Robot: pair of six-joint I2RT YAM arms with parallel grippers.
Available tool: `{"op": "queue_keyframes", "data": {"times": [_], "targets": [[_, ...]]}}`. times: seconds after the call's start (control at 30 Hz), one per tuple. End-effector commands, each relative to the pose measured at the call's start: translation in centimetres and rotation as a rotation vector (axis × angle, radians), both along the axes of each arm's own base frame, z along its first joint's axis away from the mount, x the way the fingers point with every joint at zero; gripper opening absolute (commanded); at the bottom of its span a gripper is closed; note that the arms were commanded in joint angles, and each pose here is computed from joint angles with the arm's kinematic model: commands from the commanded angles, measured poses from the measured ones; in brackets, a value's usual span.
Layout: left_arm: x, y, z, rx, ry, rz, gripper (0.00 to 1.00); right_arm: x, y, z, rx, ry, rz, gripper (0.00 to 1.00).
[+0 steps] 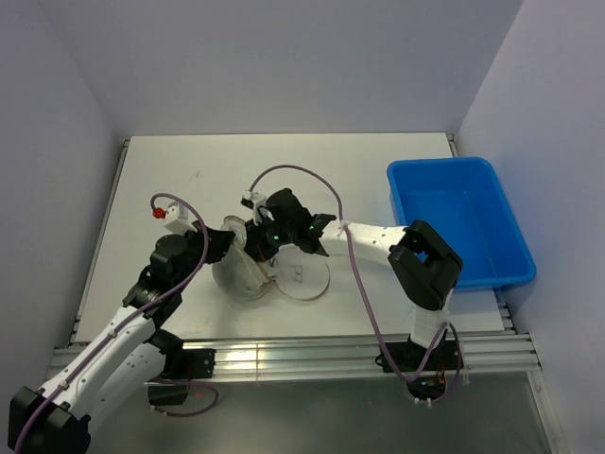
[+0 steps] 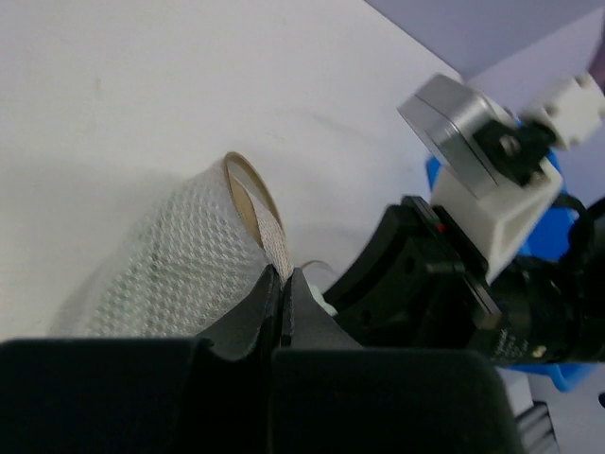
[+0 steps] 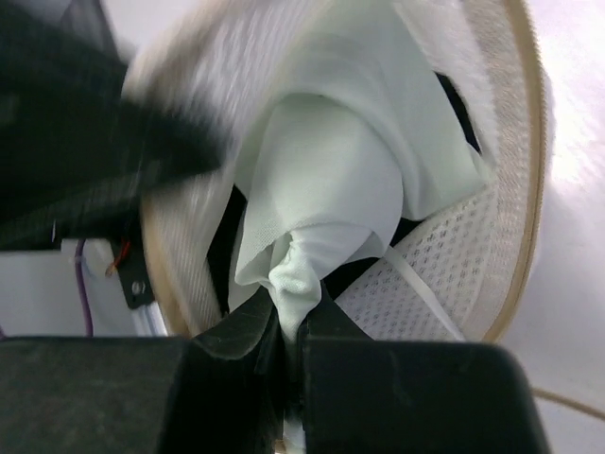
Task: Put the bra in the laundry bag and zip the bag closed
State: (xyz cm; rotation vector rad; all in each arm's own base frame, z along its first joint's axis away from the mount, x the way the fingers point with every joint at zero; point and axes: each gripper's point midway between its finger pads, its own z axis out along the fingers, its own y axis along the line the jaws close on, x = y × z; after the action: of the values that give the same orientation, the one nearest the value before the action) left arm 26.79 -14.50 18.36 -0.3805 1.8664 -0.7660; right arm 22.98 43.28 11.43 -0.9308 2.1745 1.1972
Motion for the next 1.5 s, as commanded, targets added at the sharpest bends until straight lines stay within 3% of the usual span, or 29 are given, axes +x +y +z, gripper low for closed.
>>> {"op": "queue_keyframes", "data": {"times": [0.0,0.13,0.37,0.53,0.7,0.77,0.93,0.97,1.03,1.07,1.17,1.47], "targets": [[-0.9,-3.3,4.1,-0.14,-0.157,-0.183,0.0,1.9,0.0,2.0,-0.032,0.006,-0.16,0.0],[-2.4,-3.6,3.7,-0.169,-0.165,-0.227,0.0,5.0,0.2,0.7,-0.033,0.051,-0.404,0.0],[-4.1,-3.1,4.4,-0.191,-0.202,-0.248,0.0,5.8,-1.0,-4.9,-0.092,0.093,-0.671,0.0],[-5.0,-3.2,2.3,-0.222,-0.125,-0.258,0.0,7.4,-3.0,-1.9,-0.063,0.001,-0.786,0.0],[-5.2,-3.1,0.8,-0.219,-0.1,-0.255,0.0,7.7,-2.9,1.4,0.003,-0.037,-0.795,0.03],[-5.1,-3.5,0.9,-0.233,-0.107,-0.268,0.0,7.2,-2.2,0.0,-0.01,-0.018,-0.786,0.11],[-4.9,-3.8,0.1,-0.239,-0.094,-0.28,0.0,5.9,-1.1,-4.4,-0.096,0.036,-0.762,0.19],[-4.9,-3.8,-0.2,-0.233,-0.086,-0.275,0.0,6.0,-1.5,-3.9,-0.095,0.022,-0.773,0.35],[-4.8,-3.4,-0.3,-0.224,-0.091,-0.256,0.0,6.2,-2.5,-3.0,-0.1,-0.025,-0.773,0.49],[-4.8,-3.3,-0.4,-0.22,-0.088,-0.254,0.0,6.3,-2.9,-1.1,-0.073,-0.048,-0.781,0.67],[-4.6,-3.0,-0.5,-0.204,-0.088,-0.235,0.0,6.1,-3.8,2.1,-0.062,-0.1,-0.741,0.84],[-4.1,-2.4,-0.6,-0.168,-0.096,-0.203,0.0,3.5,-6.2,7.8,-0.037,-0.13,-0.575,0.96]]}}
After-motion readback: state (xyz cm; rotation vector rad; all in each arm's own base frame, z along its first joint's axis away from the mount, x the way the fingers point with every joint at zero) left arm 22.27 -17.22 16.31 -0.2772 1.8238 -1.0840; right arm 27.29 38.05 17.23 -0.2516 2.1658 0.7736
